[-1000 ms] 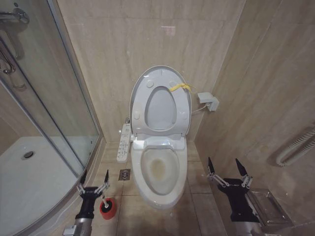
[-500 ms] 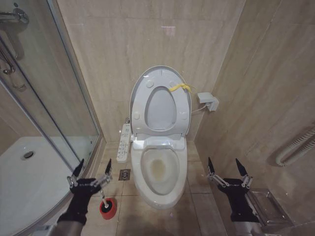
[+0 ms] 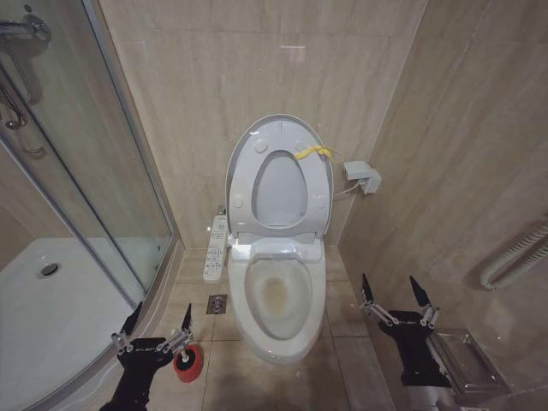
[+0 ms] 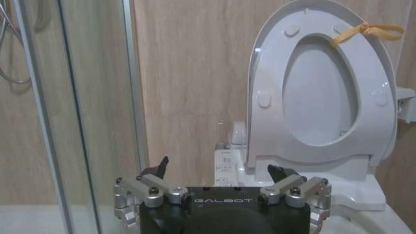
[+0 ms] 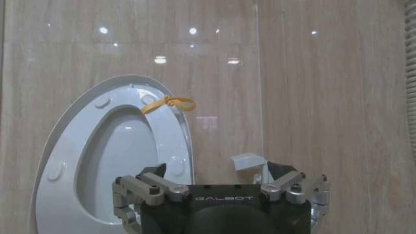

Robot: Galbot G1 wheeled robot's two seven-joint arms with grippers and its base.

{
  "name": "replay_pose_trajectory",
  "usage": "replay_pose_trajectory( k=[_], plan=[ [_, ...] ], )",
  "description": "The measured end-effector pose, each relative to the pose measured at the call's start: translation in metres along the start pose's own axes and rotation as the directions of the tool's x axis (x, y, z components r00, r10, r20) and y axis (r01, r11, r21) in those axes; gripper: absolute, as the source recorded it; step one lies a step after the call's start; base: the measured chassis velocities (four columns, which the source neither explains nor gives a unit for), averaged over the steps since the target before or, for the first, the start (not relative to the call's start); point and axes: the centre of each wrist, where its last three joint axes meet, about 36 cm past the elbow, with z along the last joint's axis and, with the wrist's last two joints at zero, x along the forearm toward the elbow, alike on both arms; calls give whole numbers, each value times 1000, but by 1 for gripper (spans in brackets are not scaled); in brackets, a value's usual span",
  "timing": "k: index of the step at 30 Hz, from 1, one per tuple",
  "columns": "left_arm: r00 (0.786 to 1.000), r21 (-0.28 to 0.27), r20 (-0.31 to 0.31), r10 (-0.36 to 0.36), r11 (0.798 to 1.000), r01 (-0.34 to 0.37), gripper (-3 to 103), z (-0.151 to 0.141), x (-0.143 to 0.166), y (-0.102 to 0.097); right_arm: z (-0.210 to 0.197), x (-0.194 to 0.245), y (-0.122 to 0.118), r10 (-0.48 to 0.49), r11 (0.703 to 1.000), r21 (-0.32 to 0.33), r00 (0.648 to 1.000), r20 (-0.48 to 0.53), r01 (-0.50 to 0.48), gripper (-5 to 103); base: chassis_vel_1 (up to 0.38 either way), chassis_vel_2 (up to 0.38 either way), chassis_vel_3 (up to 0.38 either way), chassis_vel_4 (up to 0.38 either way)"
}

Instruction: Open the toilet lid, clean the toilet bowl with a toilet brush, close the toilet lid, and flush.

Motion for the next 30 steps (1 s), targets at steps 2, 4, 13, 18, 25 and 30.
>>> replay_pose_trajectory(
  k=[2, 4, 13, 18, 25, 30],
  plan=[
    [1000, -12, -8, 4, 1000, -4, 100, 2, 2, -1, 0, 0, 0, 0, 1000, 0, 1000, 0, 0, 100, 0, 0, 0, 0],
    [1000, -15, -9, 5, 1000, -5, 100, 2, 2, -1, 0, 0, 0, 0, 1000, 0, 1000, 0, 0, 100, 0, 0, 0, 0],
    [1000, -16, -8, 6, 1000, -6, 100, 3, 2, -1, 0, 0, 0, 0, 1000, 0, 1000, 0, 0, 100, 0, 0, 0, 0],
    [1000, -16, -8, 7, 1000, -7, 100, 3, 2, -1, 0, 0, 0, 0, 1000, 0, 1000, 0, 0, 100, 0, 0, 0, 0],
    [1000, -15, -7, 7, 1000, -7, 100, 3, 2, -1, 0, 0, 0, 0, 1000, 0, 1000, 0, 0, 100, 0, 0, 0, 0],
    [1000, -14, -7, 8, 1000, -8, 100, 3, 2, -1, 0, 0, 0, 0, 1000, 0, 1000, -1, 0, 100, 0, 0, 0, 0]
  ],
)
